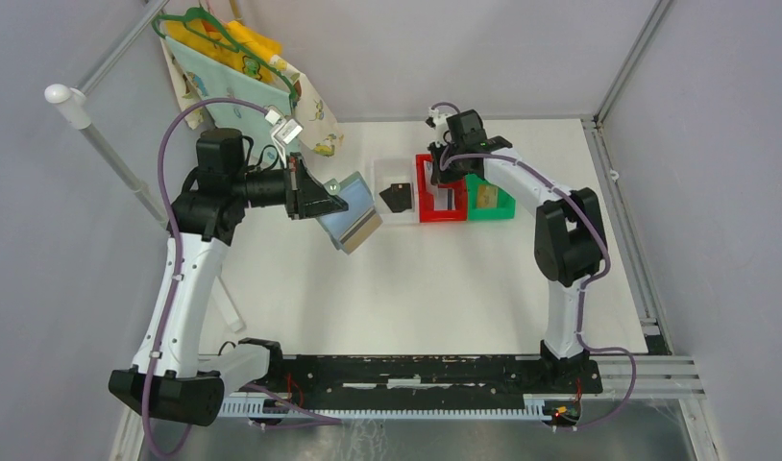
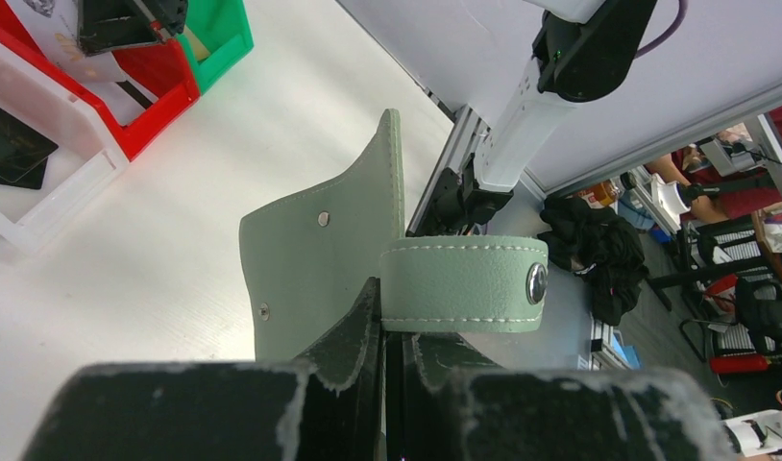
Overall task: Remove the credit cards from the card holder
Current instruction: Place the credit card in the storage box.
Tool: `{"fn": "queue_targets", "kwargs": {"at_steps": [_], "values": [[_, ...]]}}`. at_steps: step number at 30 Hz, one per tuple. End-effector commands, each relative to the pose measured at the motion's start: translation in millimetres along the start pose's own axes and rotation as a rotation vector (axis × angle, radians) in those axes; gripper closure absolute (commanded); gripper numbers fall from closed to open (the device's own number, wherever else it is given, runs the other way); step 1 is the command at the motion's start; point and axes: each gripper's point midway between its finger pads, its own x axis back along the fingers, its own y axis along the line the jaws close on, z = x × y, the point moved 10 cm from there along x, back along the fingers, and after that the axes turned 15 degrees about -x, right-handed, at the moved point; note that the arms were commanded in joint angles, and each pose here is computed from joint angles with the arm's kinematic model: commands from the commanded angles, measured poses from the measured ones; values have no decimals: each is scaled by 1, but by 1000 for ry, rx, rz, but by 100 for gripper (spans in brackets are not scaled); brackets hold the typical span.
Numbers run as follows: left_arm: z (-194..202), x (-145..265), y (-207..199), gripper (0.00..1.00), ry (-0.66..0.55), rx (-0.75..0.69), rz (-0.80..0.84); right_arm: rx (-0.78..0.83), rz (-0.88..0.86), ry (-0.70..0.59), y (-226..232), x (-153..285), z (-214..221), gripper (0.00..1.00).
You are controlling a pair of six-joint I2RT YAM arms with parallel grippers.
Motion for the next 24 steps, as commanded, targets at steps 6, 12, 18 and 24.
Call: {"fn": "queue_targets", "kwargs": {"at_steps": [6, 12, 18, 24], "values": [[-13, 4, -5, 98, -50, -114, 9, 40, 38, 6, -9, -24, -3, 100], [-15, 4, -5, 98, -59, -114, 15, 30, 82, 33, -18, -35, 7, 100], [-17, 4, -6, 98, -66, -109, 14, 31, 97, 43, -21, -36, 13, 99], [-18, 5, -8, 98, -73, -118, 9, 40, 78, 68, -20, -30, 18, 97]]}}
